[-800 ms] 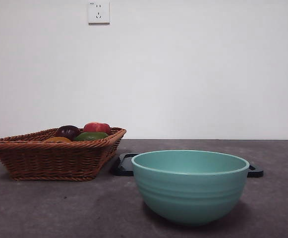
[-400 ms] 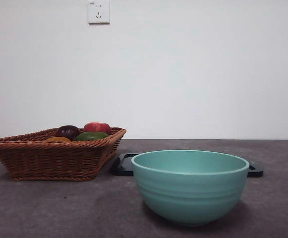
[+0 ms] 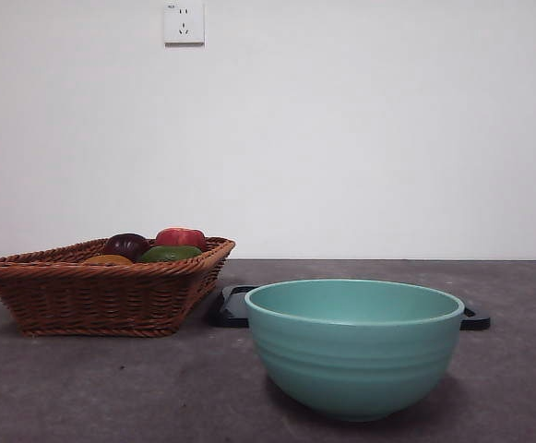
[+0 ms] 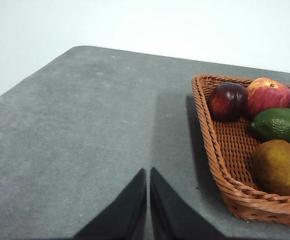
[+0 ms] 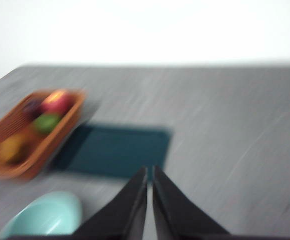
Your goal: Pick up the wifruite, put it on the bowl, pick up the plate, put it on desk
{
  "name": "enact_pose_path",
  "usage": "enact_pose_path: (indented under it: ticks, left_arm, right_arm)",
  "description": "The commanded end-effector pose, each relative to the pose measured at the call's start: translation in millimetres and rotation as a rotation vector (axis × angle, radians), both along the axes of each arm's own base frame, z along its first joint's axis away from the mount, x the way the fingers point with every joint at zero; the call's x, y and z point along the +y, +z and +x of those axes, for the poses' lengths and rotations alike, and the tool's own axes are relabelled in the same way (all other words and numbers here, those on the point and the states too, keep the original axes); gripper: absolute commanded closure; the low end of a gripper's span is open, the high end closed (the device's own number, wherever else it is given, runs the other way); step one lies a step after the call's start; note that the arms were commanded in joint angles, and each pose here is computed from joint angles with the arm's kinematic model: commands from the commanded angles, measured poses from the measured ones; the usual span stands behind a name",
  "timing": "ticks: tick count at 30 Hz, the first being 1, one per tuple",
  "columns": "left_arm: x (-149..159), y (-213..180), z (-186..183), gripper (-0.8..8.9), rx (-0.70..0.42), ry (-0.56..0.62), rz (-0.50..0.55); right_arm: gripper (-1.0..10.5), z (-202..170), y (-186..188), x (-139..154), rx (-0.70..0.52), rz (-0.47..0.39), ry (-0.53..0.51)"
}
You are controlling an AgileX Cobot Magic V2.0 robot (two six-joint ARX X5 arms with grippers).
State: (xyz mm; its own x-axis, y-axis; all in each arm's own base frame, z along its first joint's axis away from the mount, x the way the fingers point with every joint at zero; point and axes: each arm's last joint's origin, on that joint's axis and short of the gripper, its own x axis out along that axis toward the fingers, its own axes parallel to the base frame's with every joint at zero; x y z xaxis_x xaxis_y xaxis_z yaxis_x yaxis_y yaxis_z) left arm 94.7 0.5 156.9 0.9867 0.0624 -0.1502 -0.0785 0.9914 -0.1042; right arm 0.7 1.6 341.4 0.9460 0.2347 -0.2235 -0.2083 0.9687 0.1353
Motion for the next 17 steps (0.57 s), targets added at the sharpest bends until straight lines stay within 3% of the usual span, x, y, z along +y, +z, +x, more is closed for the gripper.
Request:
enact_pose_path:
  ticks: [1,4,8,17]
  left_arm:
    - [0,-8,1,8.04,0.027,0.006,0.002]
    - [0,-8,1,8.04,0.027,0.005,0.002]
    - [0,-8,1,8.04,0.027,0.006,0.002]
    - [0,-8,1,8.04,0.027,0.006,0.002]
  right_arm:
    - [9.3,22,-6,3,-0.155,-0.132,-0.05]
    - [9.3,50,-29,3,-0.19,-0.142,-0.114]
    - [9.3,75,-78,0,-0.125,-0.148,-0.154]
    - [9.3,94,-153,0,-0.157,-0.142,-0.169]
